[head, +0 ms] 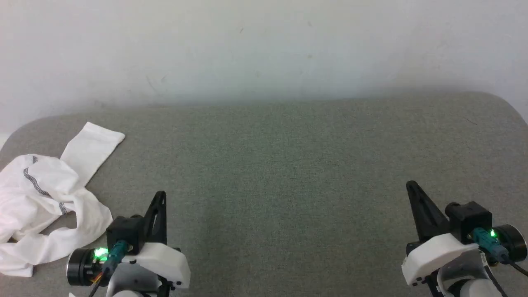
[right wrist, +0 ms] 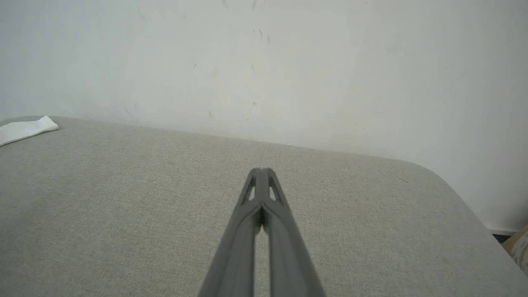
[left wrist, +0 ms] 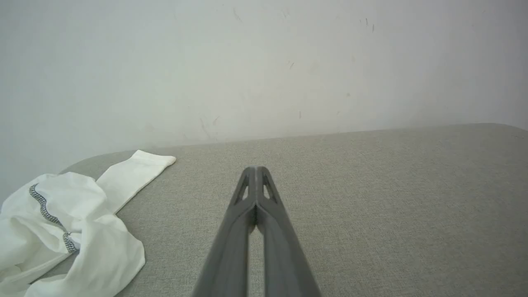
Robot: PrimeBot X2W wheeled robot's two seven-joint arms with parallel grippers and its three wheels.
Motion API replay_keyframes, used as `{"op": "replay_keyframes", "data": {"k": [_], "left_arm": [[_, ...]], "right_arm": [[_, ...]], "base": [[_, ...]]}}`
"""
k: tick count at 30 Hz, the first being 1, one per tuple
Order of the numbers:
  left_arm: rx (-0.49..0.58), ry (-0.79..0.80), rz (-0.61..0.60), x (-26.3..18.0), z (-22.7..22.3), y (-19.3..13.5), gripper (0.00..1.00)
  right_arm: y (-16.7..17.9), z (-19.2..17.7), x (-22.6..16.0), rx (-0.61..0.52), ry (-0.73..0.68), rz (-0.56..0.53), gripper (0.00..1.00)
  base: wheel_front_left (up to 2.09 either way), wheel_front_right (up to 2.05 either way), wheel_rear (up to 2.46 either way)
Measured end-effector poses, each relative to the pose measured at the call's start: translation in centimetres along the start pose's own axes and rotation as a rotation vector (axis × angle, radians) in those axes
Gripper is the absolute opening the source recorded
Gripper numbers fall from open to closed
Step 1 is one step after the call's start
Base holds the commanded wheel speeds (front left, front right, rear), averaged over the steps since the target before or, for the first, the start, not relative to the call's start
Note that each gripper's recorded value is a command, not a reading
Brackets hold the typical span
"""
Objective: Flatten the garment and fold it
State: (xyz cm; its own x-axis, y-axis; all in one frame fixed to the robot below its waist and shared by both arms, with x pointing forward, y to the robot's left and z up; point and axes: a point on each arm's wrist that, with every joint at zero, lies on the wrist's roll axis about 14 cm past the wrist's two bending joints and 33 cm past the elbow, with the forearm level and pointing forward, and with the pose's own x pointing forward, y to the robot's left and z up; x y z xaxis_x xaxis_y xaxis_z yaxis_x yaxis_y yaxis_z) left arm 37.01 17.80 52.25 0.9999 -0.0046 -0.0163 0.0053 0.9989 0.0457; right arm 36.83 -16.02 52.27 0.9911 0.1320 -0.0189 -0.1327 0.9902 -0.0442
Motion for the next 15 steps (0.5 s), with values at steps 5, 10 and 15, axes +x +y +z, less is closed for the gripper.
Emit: {"op": "replay_keyframes", "data": {"k": [5, 10, 15], "left_arm": [[0.0, 0.0, 0.0, 0.0, 0.0, 0.0, 0.0], [0.0, 0.0, 0.0, 0.0, 0.0, -0.01, 0.0], [0.0, 0.0, 0.0, 0.0, 0.0, -0.01, 0.0]], "right_arm": [[0.0, 0.0, 0.0, 0.0, 0.0, 0.0, 0.0], [0.0, 0.0, 0.0, 0.0, 0.0, 0.0, 0.0], [0.0, 0.0, 0.0, 0.0, 0.0, 0.0, 0.0]], "base": [[0.0, 0.0, 0.0], [0.0, 0.0, 0.0], [0.0, 0.0, 0.0]]}}
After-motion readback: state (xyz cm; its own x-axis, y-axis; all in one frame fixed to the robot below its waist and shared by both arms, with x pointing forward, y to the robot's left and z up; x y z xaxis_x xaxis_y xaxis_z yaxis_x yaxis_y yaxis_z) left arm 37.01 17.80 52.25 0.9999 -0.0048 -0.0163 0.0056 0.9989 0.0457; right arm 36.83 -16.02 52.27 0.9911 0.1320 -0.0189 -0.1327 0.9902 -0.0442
